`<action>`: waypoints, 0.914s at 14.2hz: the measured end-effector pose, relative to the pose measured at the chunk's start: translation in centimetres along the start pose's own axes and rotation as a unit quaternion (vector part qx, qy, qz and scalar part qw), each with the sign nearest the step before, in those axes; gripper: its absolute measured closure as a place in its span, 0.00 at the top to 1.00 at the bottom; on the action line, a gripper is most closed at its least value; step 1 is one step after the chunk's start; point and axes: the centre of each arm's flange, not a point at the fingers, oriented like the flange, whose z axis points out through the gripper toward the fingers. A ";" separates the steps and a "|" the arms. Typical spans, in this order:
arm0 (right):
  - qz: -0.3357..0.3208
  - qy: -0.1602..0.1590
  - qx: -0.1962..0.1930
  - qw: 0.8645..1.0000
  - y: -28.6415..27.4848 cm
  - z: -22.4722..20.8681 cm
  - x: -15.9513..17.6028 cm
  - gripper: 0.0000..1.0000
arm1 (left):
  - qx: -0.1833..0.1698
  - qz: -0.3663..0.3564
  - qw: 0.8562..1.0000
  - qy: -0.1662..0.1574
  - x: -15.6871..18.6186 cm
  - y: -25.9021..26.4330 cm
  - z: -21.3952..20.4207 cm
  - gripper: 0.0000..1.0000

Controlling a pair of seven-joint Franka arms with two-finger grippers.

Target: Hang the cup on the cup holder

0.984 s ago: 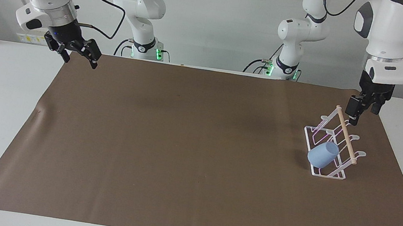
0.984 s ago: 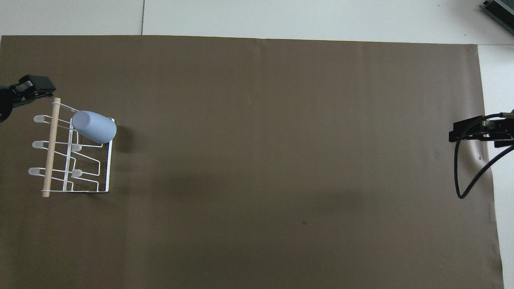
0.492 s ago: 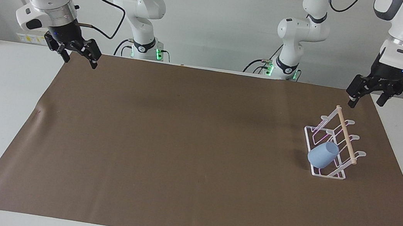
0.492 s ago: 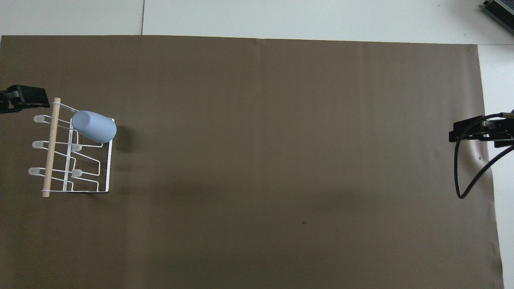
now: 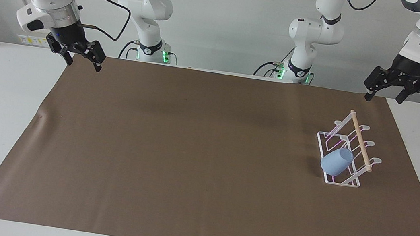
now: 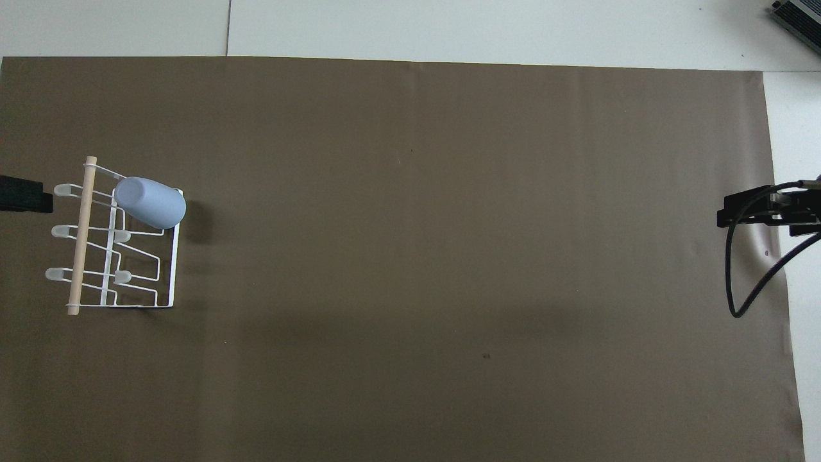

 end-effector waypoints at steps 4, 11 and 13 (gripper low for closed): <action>0.000 0.000 0.000 1.000 0.0 0.0 0.0 1.00 | -0.001 0.007 1.000 -0.012 1.2 0.8 -0.2 1.00; 0.000 0.000 0.000 1.000 0.0 0.0 0.0 1.00 | -0.001 0.014 1.000 -0.021 1.4 1.5 -0.3 1.00; 0.000 0.000 0.000 1.000 0.0 0.0 0.0 1.00 | -0.001 0.014 1.000 -0.024 1.3 1.5 -0.4 1.00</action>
